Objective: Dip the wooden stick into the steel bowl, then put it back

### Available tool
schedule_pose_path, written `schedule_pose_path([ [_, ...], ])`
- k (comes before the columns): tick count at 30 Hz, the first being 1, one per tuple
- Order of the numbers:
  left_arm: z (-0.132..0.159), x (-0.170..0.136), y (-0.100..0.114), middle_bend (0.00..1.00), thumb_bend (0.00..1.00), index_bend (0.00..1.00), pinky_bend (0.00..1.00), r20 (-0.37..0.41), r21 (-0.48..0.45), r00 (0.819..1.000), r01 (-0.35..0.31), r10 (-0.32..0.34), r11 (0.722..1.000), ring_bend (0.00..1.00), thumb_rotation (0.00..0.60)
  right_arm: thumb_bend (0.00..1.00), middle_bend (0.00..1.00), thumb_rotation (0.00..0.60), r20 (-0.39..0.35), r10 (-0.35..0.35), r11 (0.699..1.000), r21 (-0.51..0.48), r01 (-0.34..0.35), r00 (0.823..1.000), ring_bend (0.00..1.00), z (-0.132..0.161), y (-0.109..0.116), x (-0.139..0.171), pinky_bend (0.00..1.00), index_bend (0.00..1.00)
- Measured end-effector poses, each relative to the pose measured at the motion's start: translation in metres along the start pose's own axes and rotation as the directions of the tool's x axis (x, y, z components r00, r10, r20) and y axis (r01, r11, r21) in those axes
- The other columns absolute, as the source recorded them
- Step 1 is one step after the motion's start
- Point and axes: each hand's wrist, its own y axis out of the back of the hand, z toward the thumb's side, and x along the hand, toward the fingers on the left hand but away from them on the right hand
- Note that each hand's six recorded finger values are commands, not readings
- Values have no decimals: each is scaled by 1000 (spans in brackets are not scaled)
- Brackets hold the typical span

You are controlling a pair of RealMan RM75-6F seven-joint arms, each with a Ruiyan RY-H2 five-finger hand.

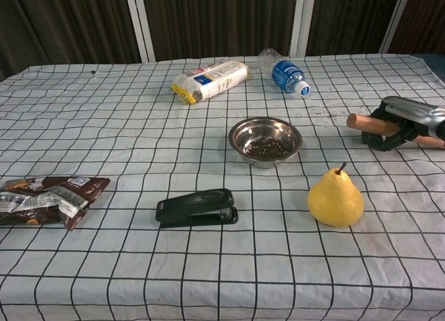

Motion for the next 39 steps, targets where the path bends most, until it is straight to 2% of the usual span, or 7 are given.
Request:
schedule_pose_path([
  [3, 1, 0, 0, 82, 370, 0, 90, 4, -2, 1000, 1, -1, 1000, 30, 600, 337, 51, 594, -10, 6, 1000, 26, -6, 1000, 37, 3, 4, 3, 232, 0],
  [8, 2, -1, -1, 84, 369, 0, 90, 8, -2, 1000, 5, -5, 1000, 30, 600, 287, 4, 546, -17, 20, 996, 91, -19, 1000, 1, 7, 11, 10, 190, 0],
  [15, 0, -1, 0, 85, 370, 0, 90, 1, -2, 1000, 11, -11, 1000, 30, 600, 205, 0, 527, -34, 40, 981, 191, -33, 999, 0, 16, 26, 25, 125, 0],
  [26, 3, -4, 3, 76, 373, 0, 90, 6, 8, 1000, -5, 5, 1000, 26, 600, 192, 0, 533, -91, 36, 971, 239, -14, 995, 0, 44, 55, 72, 111, 0],
  [32, 5, -8, 7, 32, 398, 0, 81, 13, 17, 999, -34, 34, 999, 0, 600, 192, 0, 534, -105, -53, 959, 274, 80, 993, 0, 55, 83, 123, 42, 0],
  [35, 7, -13, 12, 28, 399, 0, 66, 17, 44, 998, -65, 65, 997, 0, 600, 193, 0, 536, -87, -125, 935, 322, 147, 988, 0, 49, 89, 156, 9, 0],
  [39, 9, -19, 10, 22, 399, 0, 12, 7, 121, 997, -73, 72, 990, 0, 600, 203, 0, 539, -25, -271, 892, 369, 261, 962, 0, 28, 90, 219, 0, 0],
])
